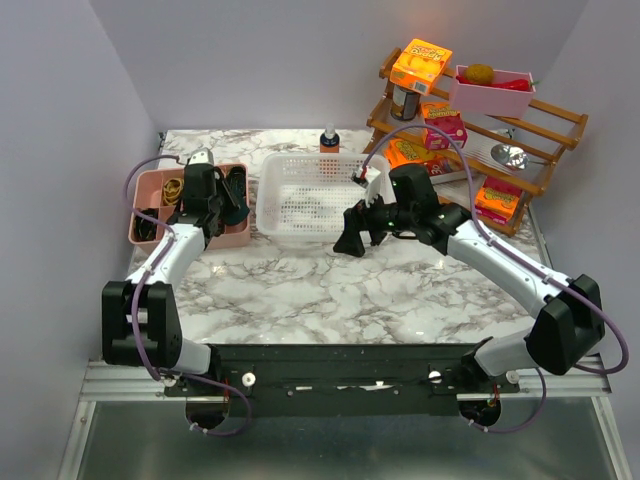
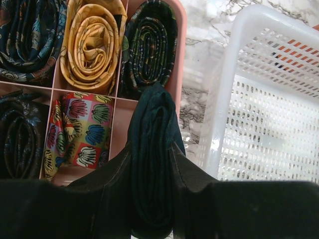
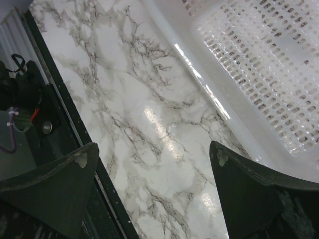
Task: Roll the ties
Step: Place the tie in the storage box.
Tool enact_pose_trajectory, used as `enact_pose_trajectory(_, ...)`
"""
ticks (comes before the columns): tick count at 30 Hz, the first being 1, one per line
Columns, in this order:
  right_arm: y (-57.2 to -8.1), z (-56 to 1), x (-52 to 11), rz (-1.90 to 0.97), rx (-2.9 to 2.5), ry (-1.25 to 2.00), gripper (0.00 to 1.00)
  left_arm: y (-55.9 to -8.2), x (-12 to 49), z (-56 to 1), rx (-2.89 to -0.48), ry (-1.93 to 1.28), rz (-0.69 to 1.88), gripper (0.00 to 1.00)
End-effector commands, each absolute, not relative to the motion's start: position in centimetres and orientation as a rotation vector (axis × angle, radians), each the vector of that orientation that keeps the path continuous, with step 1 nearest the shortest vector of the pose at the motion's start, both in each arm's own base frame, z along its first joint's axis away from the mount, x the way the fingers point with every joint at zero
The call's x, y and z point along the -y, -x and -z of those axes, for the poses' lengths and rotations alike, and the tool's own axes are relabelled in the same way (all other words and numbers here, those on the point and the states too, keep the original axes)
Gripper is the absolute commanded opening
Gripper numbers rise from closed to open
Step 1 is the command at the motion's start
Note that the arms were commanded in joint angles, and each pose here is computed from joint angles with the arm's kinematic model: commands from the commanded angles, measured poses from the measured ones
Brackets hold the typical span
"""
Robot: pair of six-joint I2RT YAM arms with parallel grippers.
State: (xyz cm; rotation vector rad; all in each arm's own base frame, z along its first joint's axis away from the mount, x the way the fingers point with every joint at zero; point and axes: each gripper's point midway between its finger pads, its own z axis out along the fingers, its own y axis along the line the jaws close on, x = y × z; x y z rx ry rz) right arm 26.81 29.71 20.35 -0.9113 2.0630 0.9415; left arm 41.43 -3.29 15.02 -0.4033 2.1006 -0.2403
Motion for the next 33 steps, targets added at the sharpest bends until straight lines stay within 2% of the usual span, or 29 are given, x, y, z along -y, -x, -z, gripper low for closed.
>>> enact_pose_trajectory(1, -26.4, -19.2, -30.0, -0.966, -2.087, 0.927, 1.00, -42.0, 2.1, -13.9, -2.087, 0.434, 0.177, 0.00)
enact_pose_trajectory(12, -26.3, -18.9, -29.9, -0.967, -2.098, 0.928, 1.00, -42.4, 0.3, -14.1, -2.061, 0.463, 0.064, 0.00)
enact_pose_trajectory(17, -26.3, -18.8, -30.0, -0.969, -2.100, 0.929, 1.00, -41.9, 0.1, -15.4, -1.989, 0.486, 0.078, 0.00)
enact_pose_trajectory(26, -26.2, -18.6, -29.9, -0.967, -2.107, 0.932, 1.00, -42.9, 2.2, -13.5, -2.013, 0.458, 0.205, 0.00)
enact_pose_trajectory(33, -26.2, -18.2, -29.8, -0.959, -2.118, 0.931, 1.00, -43.8, 3.3, -12.1, -2.054, 0.427, 0.181, 0.00)
